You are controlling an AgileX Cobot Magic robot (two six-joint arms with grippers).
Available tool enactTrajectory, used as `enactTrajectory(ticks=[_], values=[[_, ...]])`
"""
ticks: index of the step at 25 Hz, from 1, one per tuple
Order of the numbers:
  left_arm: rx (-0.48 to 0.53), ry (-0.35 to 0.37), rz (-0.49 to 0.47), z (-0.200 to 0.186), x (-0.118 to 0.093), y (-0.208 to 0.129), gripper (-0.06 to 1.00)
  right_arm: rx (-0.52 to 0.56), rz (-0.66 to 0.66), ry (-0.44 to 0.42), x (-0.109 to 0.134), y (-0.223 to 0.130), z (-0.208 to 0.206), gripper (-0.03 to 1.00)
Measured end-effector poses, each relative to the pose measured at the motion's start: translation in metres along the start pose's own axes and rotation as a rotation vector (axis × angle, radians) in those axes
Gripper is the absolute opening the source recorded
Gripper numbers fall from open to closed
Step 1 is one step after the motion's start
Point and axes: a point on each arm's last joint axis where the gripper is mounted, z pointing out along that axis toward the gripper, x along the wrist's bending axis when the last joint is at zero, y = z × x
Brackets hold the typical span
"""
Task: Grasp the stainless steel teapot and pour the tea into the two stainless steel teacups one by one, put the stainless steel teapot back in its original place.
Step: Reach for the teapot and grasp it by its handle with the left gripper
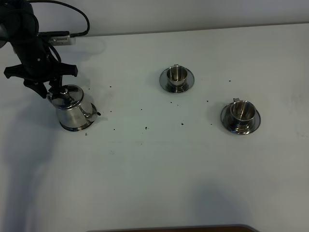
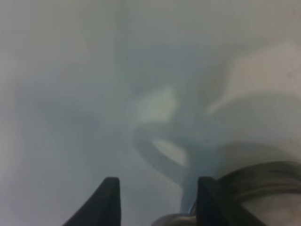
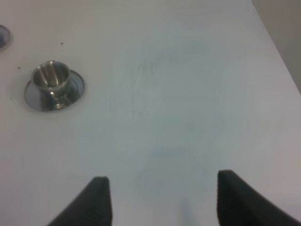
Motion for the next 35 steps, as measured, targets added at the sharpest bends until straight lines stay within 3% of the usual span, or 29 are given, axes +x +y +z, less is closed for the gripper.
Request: enactTrajectory(ticks=[11,35], values=[[0.031,0.005,-0.038,0.004,0.02,-0.008,0.44,0.0,0.001,0.0,0.0,0.0,0.0,0.49],[0.191,-0.001,-0.035,0.013,0.019,-0.062,0.43,0.0,0.001,0.0,0.0,0.0,0.0,0.49]])
